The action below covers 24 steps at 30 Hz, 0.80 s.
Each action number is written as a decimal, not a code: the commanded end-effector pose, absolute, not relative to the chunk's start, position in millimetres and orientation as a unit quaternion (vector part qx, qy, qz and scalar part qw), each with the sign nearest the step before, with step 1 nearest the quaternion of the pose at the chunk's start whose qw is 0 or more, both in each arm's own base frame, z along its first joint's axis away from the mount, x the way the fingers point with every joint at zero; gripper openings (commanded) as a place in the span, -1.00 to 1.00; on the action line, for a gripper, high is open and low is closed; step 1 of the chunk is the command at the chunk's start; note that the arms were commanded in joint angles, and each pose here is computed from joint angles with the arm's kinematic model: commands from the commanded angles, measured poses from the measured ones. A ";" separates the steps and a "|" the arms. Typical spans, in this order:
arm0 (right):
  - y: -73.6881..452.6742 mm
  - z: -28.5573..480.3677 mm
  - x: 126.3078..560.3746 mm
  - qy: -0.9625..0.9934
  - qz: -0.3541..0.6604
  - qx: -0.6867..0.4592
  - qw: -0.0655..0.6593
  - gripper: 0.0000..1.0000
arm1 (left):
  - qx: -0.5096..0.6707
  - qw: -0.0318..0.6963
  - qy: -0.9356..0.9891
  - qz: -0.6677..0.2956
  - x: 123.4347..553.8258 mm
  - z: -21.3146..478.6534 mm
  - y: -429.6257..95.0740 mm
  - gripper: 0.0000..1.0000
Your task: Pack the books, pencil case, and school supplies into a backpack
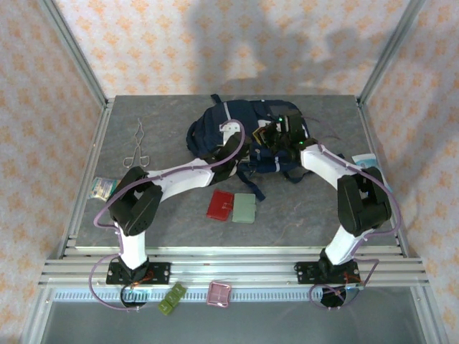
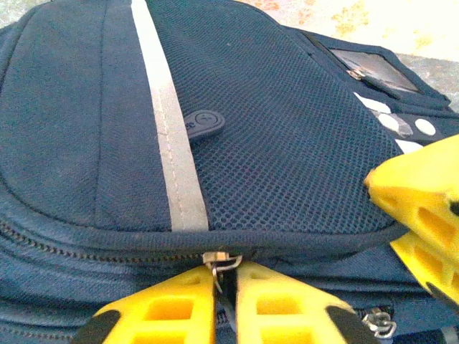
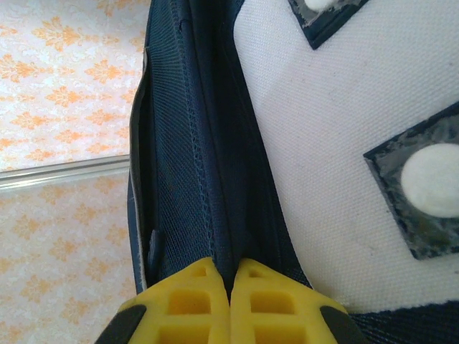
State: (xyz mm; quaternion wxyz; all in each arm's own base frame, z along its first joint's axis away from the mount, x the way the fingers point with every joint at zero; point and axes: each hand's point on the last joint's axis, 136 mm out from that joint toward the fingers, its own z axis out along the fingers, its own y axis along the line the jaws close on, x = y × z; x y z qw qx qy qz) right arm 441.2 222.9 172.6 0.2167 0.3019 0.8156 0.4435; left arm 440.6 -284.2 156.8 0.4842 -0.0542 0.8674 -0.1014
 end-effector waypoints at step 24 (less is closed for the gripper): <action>234.8 223.5 435.6 0.798 0.493 0.229 0.260 -1.00 | -0.042 0.429 0.899 -0.079 442.0 142.9 -224.1 -1.00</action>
